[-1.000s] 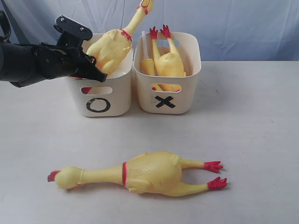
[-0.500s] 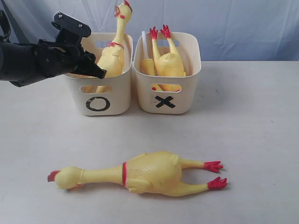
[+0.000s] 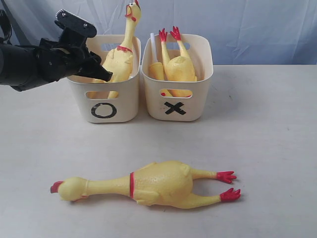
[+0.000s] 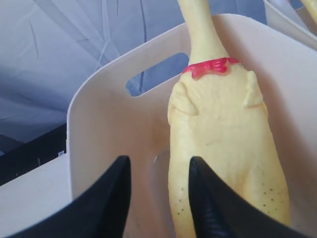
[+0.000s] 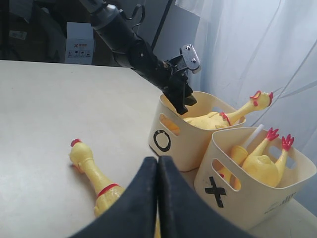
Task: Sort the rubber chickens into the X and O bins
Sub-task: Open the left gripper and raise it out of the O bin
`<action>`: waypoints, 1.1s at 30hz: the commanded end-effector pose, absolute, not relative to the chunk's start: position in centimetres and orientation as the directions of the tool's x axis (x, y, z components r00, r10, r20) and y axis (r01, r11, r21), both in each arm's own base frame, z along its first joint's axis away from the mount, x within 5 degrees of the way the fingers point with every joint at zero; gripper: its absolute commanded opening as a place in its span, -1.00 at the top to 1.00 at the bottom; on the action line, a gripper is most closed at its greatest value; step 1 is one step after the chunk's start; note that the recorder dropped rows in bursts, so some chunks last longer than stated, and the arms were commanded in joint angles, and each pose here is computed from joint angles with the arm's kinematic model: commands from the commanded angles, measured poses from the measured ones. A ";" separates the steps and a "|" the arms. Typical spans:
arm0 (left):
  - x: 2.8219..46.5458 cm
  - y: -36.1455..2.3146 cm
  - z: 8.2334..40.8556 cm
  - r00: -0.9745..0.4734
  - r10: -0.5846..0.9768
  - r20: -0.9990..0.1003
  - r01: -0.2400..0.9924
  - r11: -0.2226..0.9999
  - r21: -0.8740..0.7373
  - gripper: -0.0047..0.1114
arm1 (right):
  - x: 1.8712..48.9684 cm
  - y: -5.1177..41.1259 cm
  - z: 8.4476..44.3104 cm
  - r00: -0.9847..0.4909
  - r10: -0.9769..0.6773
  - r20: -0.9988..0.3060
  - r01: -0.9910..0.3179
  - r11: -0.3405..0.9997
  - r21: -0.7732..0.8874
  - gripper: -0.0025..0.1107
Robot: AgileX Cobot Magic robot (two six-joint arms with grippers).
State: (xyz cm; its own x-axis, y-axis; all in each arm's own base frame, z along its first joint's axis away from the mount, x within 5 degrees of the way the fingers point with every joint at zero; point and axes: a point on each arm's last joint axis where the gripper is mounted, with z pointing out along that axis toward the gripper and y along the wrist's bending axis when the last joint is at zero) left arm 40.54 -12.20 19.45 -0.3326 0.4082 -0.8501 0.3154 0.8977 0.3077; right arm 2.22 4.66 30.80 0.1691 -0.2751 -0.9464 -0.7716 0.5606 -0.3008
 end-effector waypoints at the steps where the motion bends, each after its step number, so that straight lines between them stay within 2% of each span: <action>1: 40.3 -12.1 21.5 -0.284 0.393 -0.875 0.292 0.904 0.311 0.27 | 2.2 4.6 30.7 0.168 -0.270 -0.948 -0.770 0.565 -0.297 0.96; 16: 36.9 -12.3 26.3 -0.342 0.418 -0.842 0.449 0.859 0.244 0.27 | 2.2 4.6 30.7 0.168 -0.270 -0.948 -0.770 0.565 -0.297 0.96; 23: 35.2 -12.4 26.9 -0.382 0.504 -0.774 0.553 0.796 0.246 0.27 | 2.2 4.6 30.7 0.168 -0.270 -0.948 -0.770 0.565 -0.297 0.96; 33: 31.6 -11.8 30.5 -0.371 0.574 -0.731 0.637 0.730 0.250 0.27 | 2.2 4.7 30.7 0.164 -0.263 -0.951 -0.773 0.565 -0.290 0.96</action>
